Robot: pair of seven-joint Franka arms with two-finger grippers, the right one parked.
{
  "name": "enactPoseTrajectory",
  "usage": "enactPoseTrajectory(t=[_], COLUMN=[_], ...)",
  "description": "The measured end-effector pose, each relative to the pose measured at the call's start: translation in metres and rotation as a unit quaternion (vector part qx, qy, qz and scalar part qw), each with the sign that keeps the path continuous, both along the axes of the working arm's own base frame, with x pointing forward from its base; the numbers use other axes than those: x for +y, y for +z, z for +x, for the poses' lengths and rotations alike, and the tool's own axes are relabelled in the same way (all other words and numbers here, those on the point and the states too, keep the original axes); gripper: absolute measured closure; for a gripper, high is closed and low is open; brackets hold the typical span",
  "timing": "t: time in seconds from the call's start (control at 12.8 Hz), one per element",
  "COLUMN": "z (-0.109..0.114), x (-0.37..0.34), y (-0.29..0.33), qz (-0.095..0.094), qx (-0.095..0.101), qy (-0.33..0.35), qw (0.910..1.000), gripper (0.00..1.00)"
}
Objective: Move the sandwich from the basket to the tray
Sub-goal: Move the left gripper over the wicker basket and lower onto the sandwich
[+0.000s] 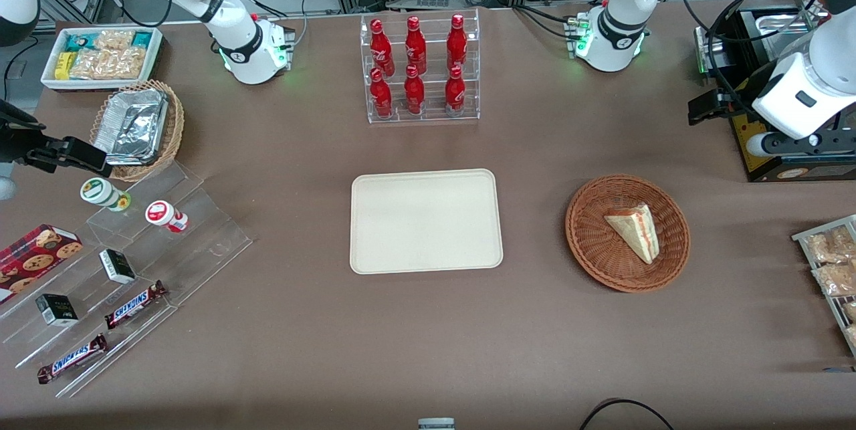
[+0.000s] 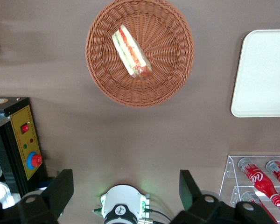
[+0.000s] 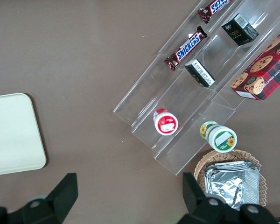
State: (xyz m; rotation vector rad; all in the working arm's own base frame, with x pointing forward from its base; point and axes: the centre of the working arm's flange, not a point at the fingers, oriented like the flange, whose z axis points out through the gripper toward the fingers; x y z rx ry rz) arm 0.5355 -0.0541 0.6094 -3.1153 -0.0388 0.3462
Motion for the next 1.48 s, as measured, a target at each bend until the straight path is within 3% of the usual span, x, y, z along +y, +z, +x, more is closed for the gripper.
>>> enactPoseTrajectory(t=[0.39,1.09,1.48], z=[0.017,0.031,0.024], x=[-0.001,-0.004,0.000], y=[-0.022,-0.151,-0.232], qz=[0.007,0.006,0.001], qx=[-0.015,-0.040,-0.076], qy=[-0.004,-0.008,-0.005], qw=[0.9999,0.9992,0.9971], gripper=[0.00,0.00,0.00])
